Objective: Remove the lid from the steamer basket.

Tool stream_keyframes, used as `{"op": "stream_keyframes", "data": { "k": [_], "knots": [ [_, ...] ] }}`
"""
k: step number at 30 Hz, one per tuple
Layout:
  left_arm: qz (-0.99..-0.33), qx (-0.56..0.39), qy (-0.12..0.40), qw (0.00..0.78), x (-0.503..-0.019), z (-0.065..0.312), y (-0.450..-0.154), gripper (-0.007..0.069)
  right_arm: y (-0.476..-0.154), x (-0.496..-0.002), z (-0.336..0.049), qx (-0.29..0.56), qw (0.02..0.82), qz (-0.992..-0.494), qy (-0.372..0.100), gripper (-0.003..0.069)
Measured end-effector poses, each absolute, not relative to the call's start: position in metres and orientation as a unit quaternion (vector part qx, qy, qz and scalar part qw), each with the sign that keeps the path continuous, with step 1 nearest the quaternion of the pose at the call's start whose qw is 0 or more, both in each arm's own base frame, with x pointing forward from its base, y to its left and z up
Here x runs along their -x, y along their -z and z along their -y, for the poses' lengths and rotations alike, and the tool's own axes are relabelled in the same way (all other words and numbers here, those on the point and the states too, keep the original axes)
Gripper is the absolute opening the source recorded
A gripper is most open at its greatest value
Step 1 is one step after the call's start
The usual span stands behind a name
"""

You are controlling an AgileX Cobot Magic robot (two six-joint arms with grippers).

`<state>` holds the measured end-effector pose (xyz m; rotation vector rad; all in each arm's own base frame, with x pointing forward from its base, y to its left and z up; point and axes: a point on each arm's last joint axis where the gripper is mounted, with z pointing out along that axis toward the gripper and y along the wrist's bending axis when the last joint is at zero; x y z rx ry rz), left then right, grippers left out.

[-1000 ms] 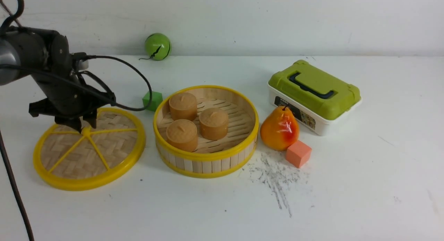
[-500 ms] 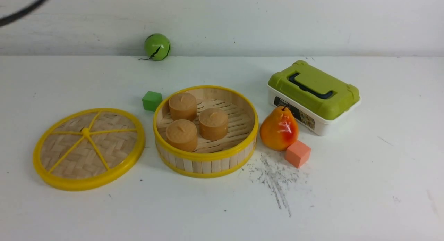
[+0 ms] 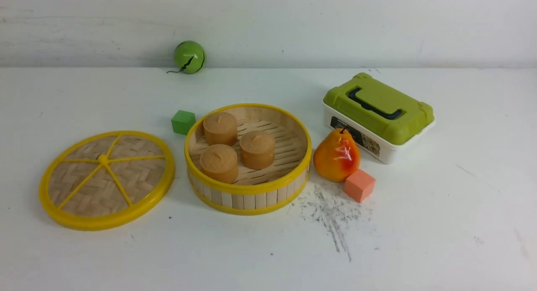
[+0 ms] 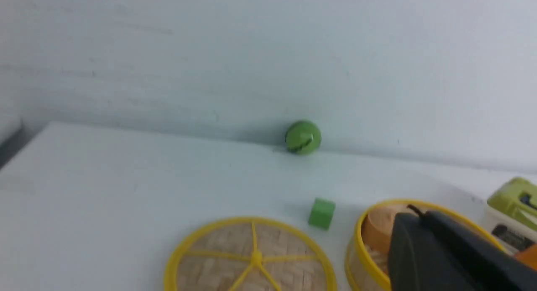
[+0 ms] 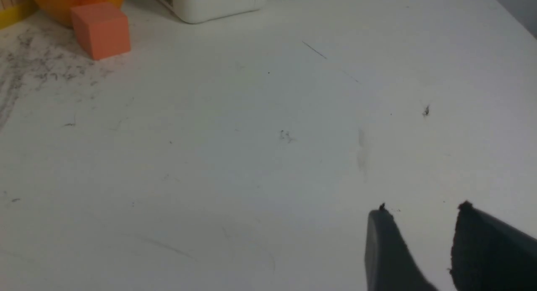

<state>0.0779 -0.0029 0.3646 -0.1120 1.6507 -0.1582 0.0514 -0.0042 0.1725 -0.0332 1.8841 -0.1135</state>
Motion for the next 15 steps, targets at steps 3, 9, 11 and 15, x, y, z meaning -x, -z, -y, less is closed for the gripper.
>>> {"op": "stream_keyframes", "data": {
  "k": [3, 9, 11, 15],
  "knots": [
    [-0.754, 0.061, 0.090, 0.648, -0.074, 0.005, -0.333, -0.0012, -0.172, -0.051, 0.004, 0.014, 0.587, -0.808, 0.049, 0.0240],
    [-0.777, 0.093, 0.116, 0.612, -0.074, 0.006, -0.294, -0.0012, -0.172, -0.051, 0.004, 0.014, 0.587, -0.808, 0.049, 0.0240],
    [-0.777, 0.100, 0.120, 0.610, -0.074, 0.006, -0.292, -0.0012, -0.172, -0.051, 0.004, 0.014, 0.587, -0.808, 0.049, 0.0240],
    [-0.763, 0.100, 0.121, 0.627, -0.074, 0.005, -0.293, -0.0012, -0.172, -0.051, 0.004, 0.014, 0.587, -0.808, 0.049, 0.0240]
  ]
}}
